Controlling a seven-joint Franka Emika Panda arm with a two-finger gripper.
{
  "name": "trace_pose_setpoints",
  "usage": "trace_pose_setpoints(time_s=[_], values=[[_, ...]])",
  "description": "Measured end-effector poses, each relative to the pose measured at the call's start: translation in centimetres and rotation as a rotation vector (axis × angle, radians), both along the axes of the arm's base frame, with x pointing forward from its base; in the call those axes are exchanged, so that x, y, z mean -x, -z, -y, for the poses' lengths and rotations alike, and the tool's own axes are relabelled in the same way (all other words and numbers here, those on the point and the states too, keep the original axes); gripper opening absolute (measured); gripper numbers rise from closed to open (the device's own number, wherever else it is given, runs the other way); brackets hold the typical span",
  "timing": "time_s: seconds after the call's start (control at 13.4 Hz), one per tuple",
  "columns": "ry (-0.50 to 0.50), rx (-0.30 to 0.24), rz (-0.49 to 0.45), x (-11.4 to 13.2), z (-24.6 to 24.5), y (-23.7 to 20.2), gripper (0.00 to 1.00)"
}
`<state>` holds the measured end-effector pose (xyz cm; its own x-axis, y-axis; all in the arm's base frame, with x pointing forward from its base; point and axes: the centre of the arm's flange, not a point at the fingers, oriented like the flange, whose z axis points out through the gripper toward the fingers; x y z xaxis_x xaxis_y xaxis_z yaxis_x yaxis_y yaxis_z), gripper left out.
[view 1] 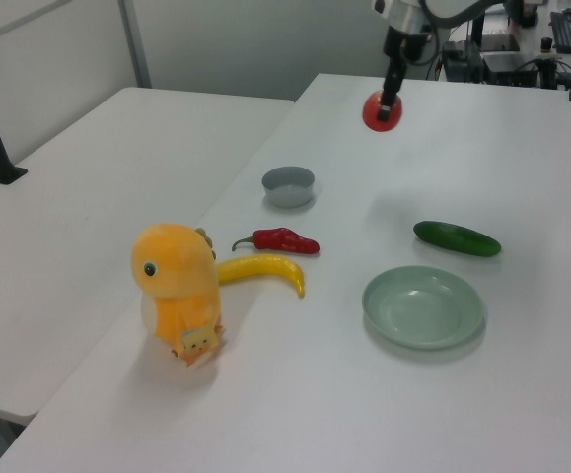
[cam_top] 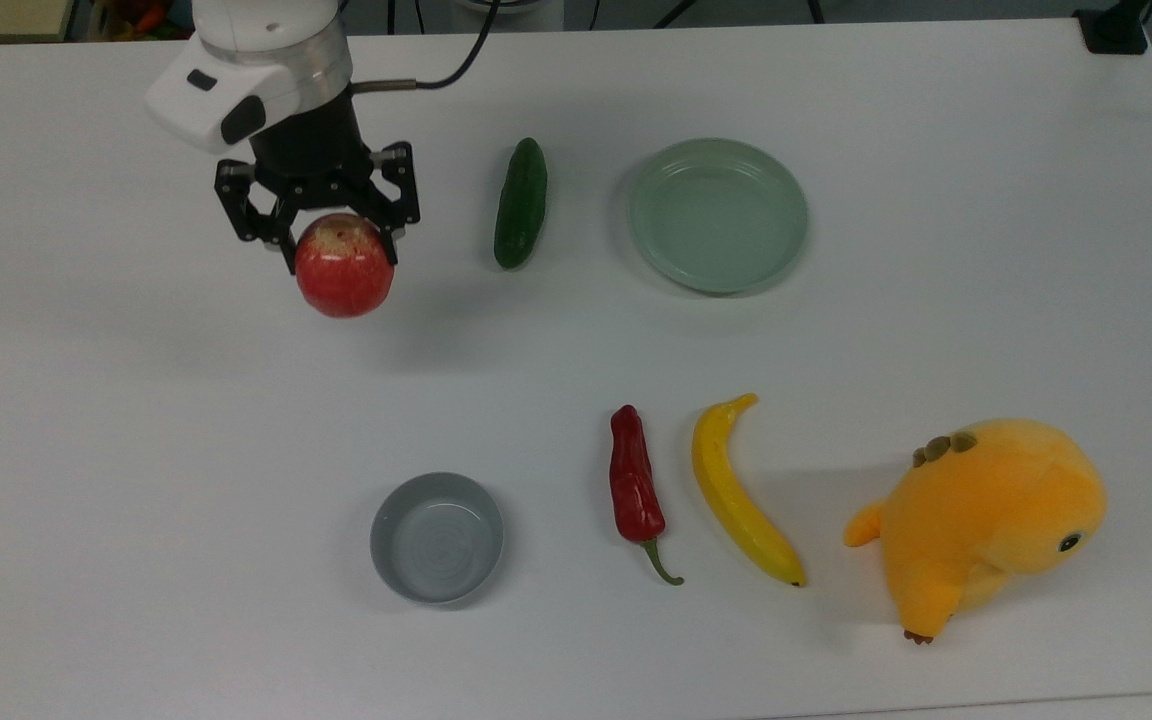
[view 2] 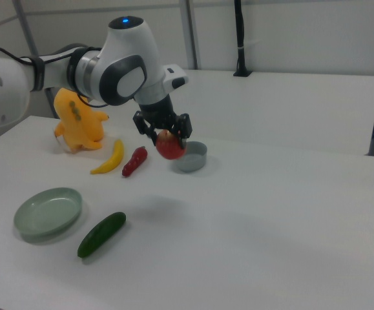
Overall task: Put the red apple in the bowl
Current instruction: 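Carry the red apple over the small grey bowl and lower it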
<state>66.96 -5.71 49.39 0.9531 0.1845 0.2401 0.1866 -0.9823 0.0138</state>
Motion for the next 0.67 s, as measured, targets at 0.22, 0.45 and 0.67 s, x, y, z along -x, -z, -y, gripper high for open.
trace_pose_setpoints(time_s=[0.22,0.45,0.67], values=[[0.055,-0.005,0.051,-4.1,-0.7,-0.1,0.79],[0.09,-0.038,0.181,-7.6,-3.3,2.0,0.79],[0.105,-0.056,0.259,-9.3,-5.0,5.2,0.79]])
